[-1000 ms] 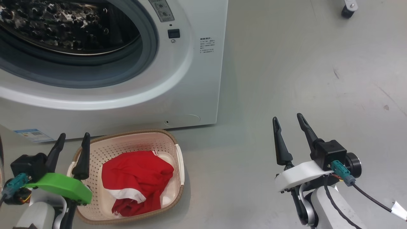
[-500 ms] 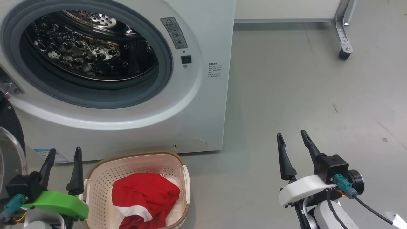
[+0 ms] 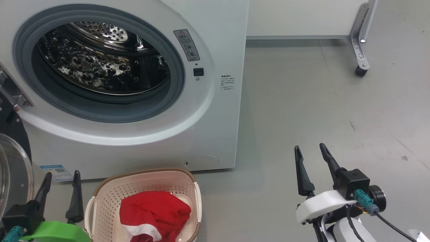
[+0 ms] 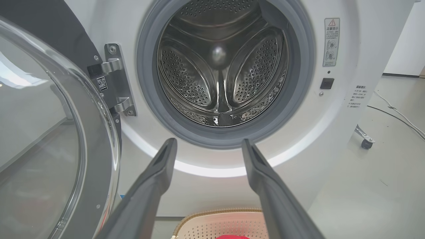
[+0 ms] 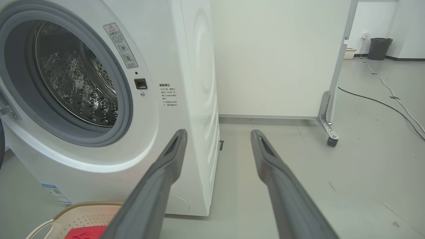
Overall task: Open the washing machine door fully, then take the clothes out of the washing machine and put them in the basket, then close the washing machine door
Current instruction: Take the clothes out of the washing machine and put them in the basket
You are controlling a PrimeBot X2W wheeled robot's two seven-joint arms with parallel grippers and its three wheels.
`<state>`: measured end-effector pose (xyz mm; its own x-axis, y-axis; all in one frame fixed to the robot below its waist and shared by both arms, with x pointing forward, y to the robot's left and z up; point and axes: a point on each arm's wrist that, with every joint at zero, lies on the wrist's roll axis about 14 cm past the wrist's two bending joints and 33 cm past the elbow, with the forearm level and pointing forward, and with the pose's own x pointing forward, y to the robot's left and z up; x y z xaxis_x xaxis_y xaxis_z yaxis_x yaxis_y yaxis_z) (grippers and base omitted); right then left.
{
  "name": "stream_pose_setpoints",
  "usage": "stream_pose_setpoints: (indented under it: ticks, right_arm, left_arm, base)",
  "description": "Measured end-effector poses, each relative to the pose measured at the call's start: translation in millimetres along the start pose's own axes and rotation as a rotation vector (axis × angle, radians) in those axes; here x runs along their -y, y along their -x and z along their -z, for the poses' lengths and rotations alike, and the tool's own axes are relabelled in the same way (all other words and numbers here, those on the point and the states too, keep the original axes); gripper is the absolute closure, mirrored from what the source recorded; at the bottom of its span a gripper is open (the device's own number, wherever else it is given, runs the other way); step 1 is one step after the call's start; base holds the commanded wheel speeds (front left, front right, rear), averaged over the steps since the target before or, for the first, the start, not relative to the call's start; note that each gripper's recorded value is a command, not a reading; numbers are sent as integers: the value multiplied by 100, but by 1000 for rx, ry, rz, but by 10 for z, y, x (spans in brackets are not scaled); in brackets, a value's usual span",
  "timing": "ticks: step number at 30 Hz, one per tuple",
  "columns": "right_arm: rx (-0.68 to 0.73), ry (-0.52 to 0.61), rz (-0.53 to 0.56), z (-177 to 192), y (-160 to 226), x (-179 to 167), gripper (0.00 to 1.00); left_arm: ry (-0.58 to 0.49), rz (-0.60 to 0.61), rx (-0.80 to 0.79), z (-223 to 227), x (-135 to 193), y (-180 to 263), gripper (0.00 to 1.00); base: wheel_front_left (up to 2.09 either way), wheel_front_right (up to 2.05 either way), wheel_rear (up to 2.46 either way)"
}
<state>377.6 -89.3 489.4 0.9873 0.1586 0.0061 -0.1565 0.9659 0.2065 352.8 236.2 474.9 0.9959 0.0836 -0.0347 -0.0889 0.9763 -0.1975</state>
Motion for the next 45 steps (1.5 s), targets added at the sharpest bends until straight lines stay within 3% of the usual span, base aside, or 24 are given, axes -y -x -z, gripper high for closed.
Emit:
stream_pose_setpoints:
  ticks: [45]
  right_arm:
    - [-7,-7,18,26,40,52,0]
  left_arm:
    - [13,-7,18,16,62,97,0]
  base:
    - [-1,1,0]
